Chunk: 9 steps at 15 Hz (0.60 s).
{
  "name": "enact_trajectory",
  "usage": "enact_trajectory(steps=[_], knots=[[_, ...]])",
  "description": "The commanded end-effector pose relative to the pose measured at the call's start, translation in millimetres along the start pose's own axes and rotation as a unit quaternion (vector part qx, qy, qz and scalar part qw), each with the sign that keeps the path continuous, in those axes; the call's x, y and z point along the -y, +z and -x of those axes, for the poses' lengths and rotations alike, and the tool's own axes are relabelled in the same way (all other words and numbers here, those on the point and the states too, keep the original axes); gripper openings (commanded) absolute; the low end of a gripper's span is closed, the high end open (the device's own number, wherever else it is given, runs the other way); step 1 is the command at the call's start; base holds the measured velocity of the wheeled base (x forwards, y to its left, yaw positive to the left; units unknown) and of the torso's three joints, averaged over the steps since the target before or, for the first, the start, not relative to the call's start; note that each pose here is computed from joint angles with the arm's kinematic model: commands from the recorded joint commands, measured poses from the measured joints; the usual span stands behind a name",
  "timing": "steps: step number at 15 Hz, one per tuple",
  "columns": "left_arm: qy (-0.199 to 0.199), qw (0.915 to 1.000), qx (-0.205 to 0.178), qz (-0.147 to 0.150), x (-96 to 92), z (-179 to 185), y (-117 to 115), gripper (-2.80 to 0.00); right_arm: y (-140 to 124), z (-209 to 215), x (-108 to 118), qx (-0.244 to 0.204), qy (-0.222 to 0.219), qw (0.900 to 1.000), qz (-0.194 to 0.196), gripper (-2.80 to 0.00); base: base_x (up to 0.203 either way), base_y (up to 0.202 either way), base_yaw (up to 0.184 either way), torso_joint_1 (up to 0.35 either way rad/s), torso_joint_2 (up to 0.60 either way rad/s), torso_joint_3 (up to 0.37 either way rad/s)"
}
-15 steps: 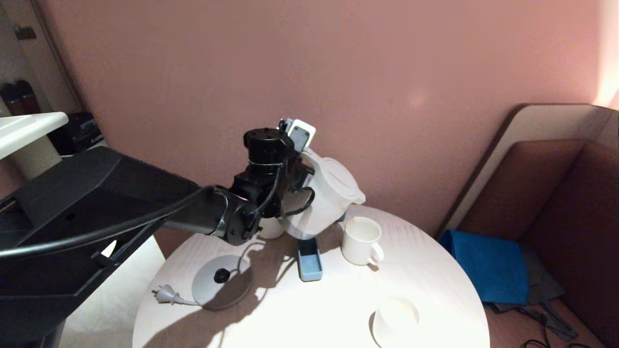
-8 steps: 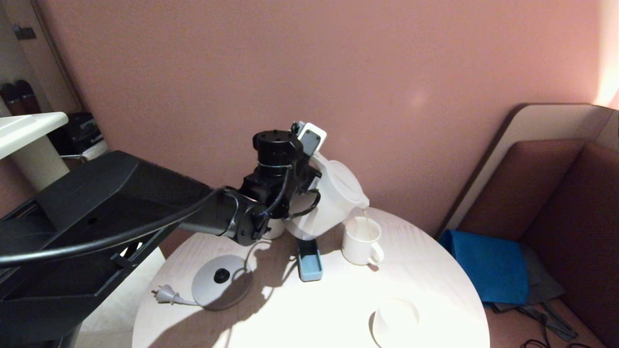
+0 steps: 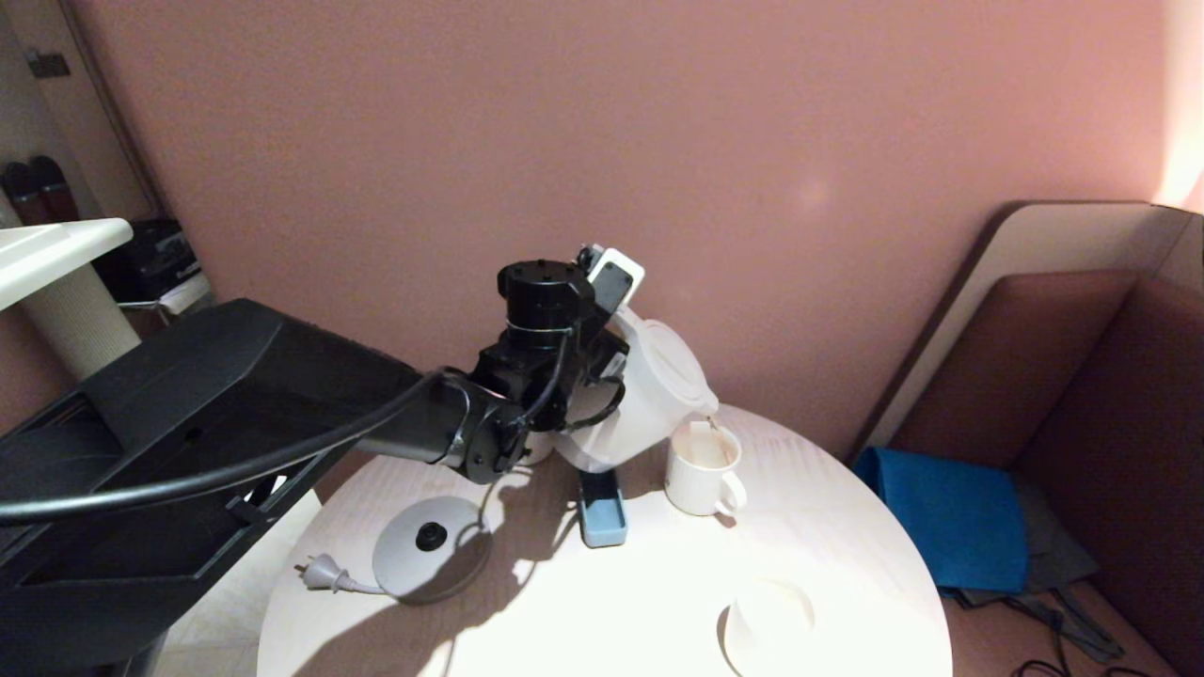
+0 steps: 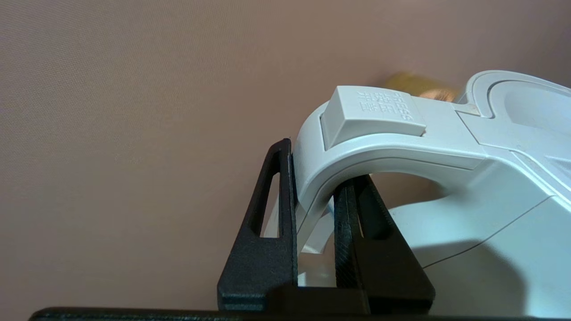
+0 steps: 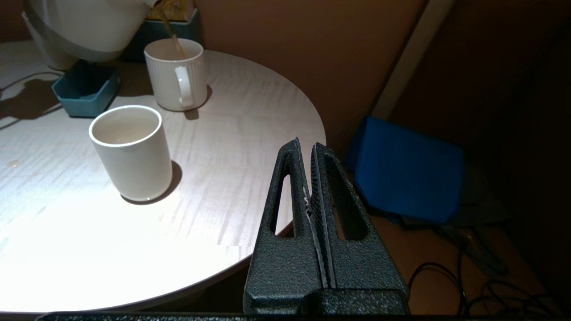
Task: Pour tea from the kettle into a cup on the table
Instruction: Pour water into the cup
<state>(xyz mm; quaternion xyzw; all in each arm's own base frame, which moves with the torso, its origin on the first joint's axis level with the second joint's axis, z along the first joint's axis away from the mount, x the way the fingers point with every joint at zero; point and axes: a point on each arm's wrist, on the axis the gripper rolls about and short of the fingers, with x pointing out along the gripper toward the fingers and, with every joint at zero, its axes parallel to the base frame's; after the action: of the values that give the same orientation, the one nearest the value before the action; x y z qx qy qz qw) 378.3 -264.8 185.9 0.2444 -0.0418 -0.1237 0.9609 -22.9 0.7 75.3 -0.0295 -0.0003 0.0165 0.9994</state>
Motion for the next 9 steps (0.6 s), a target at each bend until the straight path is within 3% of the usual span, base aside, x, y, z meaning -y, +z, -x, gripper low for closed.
enact_trajectory(steps=[1, 9], knots=[[0.002, 0.9999, -0.001, -0.01, 1.5, -2.3, -1.9, -2.8, 0.0, -0.1, 0.0, -0.001, 0.0, 1.0, 0.0, -2.8, 0.0, 0.0, 0.0, 0.0, 0.0, 0.0], [0.017, 0.999, 0.007, -0.041, -3.4, -14.9, -2.4, -2.8, 0.0, -0.1, 0.0, -0.001, 0.0, 1.0, 0.0, -2.8, 0.0, 0.0, 0.0, 0.0, 0.0, 0.0]])
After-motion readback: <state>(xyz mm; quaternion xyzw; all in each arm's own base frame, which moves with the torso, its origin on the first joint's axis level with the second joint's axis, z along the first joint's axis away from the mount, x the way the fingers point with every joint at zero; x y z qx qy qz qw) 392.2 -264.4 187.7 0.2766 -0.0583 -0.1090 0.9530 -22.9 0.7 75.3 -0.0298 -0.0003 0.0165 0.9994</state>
